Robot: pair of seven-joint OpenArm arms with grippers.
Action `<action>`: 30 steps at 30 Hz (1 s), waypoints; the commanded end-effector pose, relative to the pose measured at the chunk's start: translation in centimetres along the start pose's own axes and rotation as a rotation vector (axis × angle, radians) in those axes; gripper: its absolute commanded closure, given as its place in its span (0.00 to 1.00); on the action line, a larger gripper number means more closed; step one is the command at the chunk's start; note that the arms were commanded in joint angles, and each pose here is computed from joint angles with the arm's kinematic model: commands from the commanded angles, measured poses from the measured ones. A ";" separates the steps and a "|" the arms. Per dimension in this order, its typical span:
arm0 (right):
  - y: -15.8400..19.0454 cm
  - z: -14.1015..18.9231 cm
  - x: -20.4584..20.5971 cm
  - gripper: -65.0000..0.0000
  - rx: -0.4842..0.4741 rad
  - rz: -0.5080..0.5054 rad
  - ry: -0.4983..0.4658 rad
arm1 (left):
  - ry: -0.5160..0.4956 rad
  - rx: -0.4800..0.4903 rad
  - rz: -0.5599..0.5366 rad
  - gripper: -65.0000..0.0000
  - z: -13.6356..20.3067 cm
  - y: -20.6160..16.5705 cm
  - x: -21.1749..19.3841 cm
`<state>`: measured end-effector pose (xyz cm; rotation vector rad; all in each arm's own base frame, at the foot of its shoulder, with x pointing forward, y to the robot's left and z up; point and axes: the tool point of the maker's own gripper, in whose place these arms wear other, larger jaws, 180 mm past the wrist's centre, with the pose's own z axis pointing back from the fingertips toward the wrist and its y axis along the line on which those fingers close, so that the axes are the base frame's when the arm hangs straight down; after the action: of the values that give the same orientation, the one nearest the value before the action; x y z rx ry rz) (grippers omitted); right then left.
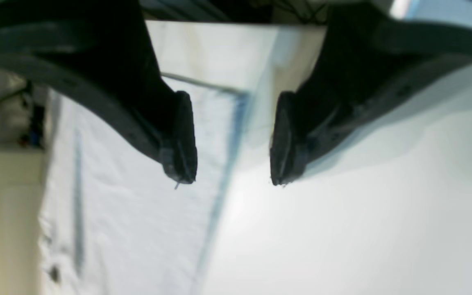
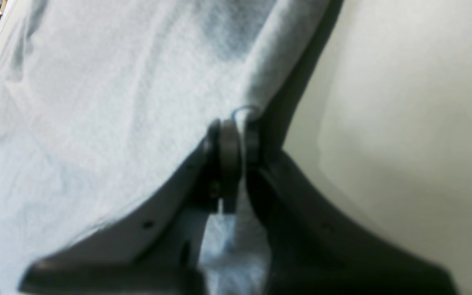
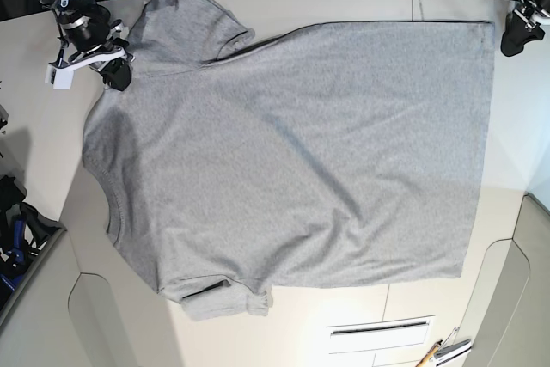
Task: Fold the T-shirt properly
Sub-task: 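Grasp the shirt's shoulder and hem corners with both grippers, then lift and pull the shirt edge with both grippers to straighten it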
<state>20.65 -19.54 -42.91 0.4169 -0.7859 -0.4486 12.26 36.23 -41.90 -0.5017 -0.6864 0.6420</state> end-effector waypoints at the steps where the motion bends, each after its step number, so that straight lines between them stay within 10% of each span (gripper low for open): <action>1: -0.1 0.2 0.0 1.00 -0.007 0.014 0.011 | 0.087 0.036 -0.020 0.48 0.0 0.6 -1.6; 16: -0.1 0.2 0.0 1.00 -0.007 0.014 0.011 | 0.243 0.004 -0.034 0.50 -0.6 -0.2 -5.4; 22: -0.1 0.2 -0.1 1.00 -0.006 0.015 0.020 | 0.226 -0.013 -0.067 0.98 -0.6 -0.8 -4.7; 30: -0.9 2.7 1.4 1.00 -0.015 0.072 0.075 | 0.064 0.013 -0.143 1.00 2.3 -1.4 0.8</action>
<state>18.77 -20.75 -41.89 0.4013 -0.6751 -0.3769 11.14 35.55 -40.19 -0.4663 -0.6229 0.5133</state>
